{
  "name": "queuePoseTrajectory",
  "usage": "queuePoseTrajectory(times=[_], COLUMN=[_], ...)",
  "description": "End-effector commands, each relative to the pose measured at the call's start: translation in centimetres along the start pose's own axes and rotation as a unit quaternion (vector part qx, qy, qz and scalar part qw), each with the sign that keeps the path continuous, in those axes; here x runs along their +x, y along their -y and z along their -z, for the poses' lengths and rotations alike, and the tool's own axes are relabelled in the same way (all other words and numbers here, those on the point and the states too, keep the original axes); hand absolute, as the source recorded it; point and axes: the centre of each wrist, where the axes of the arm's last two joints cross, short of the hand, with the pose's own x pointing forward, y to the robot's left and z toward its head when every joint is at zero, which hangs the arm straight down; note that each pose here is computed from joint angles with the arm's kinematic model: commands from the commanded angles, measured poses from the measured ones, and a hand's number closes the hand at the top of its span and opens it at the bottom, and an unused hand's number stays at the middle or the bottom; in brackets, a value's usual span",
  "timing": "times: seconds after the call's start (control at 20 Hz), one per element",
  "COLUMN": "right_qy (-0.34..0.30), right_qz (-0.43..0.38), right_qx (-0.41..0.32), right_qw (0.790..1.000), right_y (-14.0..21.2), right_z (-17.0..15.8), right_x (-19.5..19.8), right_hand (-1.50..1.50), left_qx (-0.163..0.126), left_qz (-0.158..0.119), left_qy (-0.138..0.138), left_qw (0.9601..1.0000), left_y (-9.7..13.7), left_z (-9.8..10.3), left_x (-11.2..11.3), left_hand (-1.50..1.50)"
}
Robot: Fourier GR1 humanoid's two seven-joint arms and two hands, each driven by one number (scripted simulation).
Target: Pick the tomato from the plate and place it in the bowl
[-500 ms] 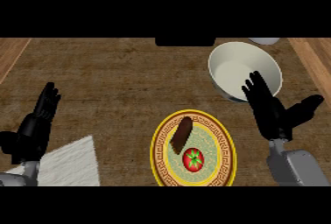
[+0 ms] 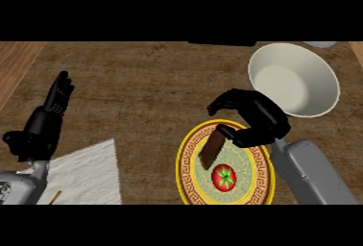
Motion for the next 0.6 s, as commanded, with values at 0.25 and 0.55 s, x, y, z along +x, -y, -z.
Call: queuePoseTrajectory(times=[0.25, 0.55], right_qy=[0.11, 0.071], right_qz=[-0.011, -0.146], right_qx=[0.269, 0.355], right_qw=[0.957, 0.921], right_y=[5.0, 5.6], right_z=[0.2, 2.3], right_x=[3.1, 8.2], right_hand=[-1.5, -1.5], left_qx=[-0.002, 0.0], left_qz=[0.018, 0.019], left_qy=[-0.001, -0.017], left_qw=[0.9998, 0.9997], left_y=[1.2, 1.7], left_z=[1.5, 1.8], left_x=[1.8, 1.5], left_hand=[0.0, 0.0])
